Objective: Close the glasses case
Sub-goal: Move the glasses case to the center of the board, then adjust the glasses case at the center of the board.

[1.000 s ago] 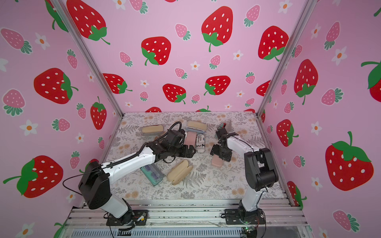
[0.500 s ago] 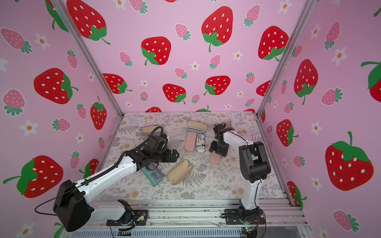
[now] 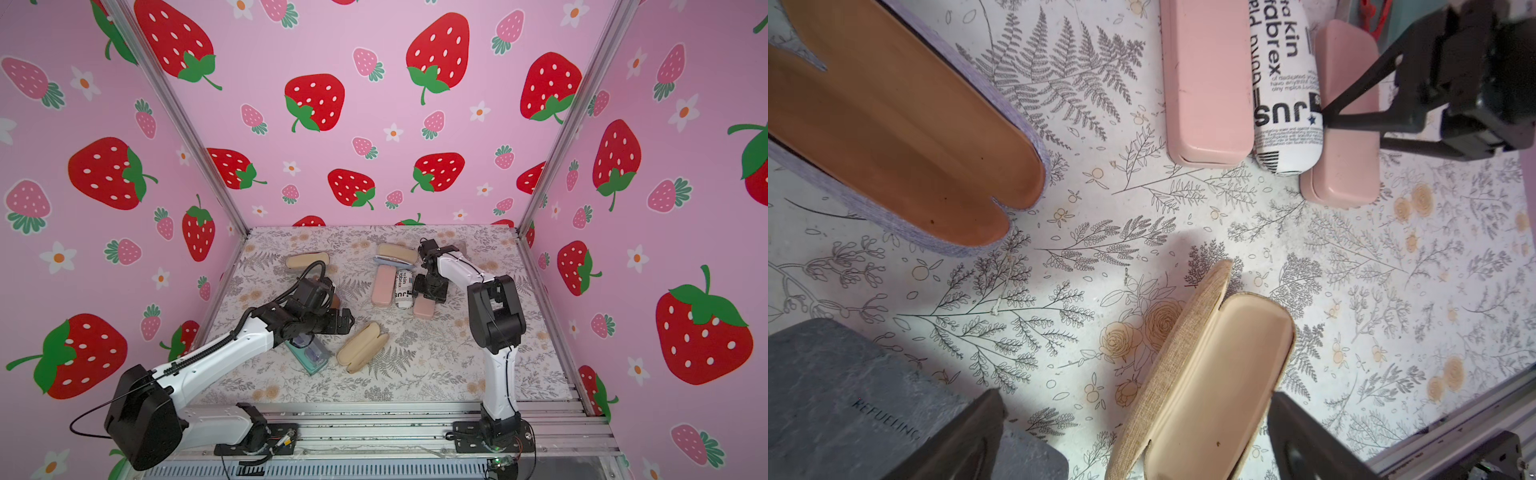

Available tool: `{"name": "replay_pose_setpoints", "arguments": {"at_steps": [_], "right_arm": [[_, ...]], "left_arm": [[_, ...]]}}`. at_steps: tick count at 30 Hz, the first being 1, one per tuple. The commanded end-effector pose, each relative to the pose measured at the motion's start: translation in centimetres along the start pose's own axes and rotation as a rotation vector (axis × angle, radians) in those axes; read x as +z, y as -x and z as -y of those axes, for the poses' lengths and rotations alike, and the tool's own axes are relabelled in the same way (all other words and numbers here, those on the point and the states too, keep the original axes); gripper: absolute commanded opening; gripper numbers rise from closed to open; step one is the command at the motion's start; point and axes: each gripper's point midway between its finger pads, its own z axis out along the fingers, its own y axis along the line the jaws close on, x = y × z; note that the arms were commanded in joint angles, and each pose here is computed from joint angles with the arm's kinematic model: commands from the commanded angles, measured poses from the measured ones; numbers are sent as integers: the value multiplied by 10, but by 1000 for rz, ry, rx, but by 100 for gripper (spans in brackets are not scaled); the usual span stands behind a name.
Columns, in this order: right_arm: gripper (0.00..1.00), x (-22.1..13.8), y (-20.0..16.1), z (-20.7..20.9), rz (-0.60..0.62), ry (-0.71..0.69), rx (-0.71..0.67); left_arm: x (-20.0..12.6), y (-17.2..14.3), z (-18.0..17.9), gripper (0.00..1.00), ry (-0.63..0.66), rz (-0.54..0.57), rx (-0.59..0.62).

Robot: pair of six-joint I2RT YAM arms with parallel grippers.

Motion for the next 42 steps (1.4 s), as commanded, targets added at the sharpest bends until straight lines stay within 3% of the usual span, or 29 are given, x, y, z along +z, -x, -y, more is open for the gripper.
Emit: {"name": "replay_pose_setpoints", "arguments": {"at_steps": [1,15,24,35,42], "right_arm": [[69,-4,3,-4,5,3,-26],[77,-73,-24,20,124,58,-28],[77,-80,-50,33,133,84,-22],[76,-68,-64,36,109,97,-6],[76,-67,-66,39,110,91,-4]], "left_arm": [[9,-9,-3,98,6,-60,28],[40,-6,17,87,-54,-168,90],[61,-16,27,78,-93,-239,105],[81,-31,34,46,-102,-305,119],[86,-33,40,14,-111,-312,113]]}}
